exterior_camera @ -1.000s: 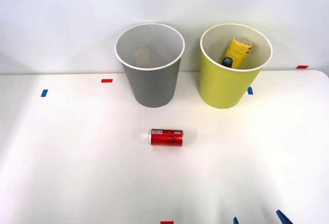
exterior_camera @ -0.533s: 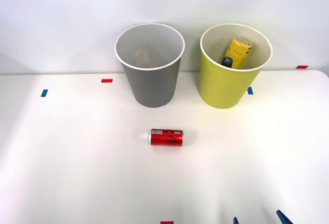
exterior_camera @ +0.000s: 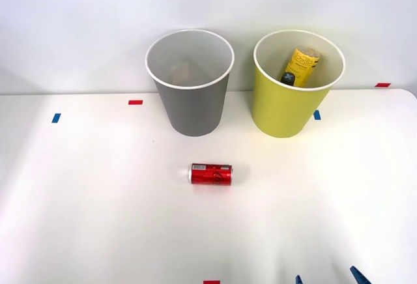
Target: Put cans in the gray bin, plastic bottles in the light green bin
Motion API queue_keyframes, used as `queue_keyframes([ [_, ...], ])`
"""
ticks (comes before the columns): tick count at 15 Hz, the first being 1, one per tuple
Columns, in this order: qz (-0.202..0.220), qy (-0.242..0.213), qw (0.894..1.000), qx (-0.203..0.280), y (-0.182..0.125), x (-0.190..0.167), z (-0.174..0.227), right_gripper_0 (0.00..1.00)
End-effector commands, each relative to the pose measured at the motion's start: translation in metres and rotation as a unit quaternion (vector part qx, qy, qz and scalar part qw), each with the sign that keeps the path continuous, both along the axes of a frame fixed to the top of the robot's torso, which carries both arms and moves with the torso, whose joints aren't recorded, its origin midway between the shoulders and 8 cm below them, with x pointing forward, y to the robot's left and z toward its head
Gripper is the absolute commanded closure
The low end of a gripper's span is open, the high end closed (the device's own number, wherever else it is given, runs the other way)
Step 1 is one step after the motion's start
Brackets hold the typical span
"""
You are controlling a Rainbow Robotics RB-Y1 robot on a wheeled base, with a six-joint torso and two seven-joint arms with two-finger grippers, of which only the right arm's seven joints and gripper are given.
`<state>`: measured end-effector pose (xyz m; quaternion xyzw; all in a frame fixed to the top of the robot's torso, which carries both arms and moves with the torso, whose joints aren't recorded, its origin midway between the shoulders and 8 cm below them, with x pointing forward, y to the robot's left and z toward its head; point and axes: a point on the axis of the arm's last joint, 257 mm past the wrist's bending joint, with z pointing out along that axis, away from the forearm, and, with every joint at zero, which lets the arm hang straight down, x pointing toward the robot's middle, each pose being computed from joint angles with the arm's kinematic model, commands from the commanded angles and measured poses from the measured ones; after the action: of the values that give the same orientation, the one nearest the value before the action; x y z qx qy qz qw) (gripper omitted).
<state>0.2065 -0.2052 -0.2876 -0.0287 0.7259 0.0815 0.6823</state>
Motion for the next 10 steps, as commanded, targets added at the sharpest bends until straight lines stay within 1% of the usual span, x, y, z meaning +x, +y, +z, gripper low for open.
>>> queue_keyframes([
  [1,0.0,0.0,1.0,0.0,0.0,0.0,0.0,0.0],
  [10,0.0,0.0,1.0,0.0,0.0,0.0,0.0,0.0],
])
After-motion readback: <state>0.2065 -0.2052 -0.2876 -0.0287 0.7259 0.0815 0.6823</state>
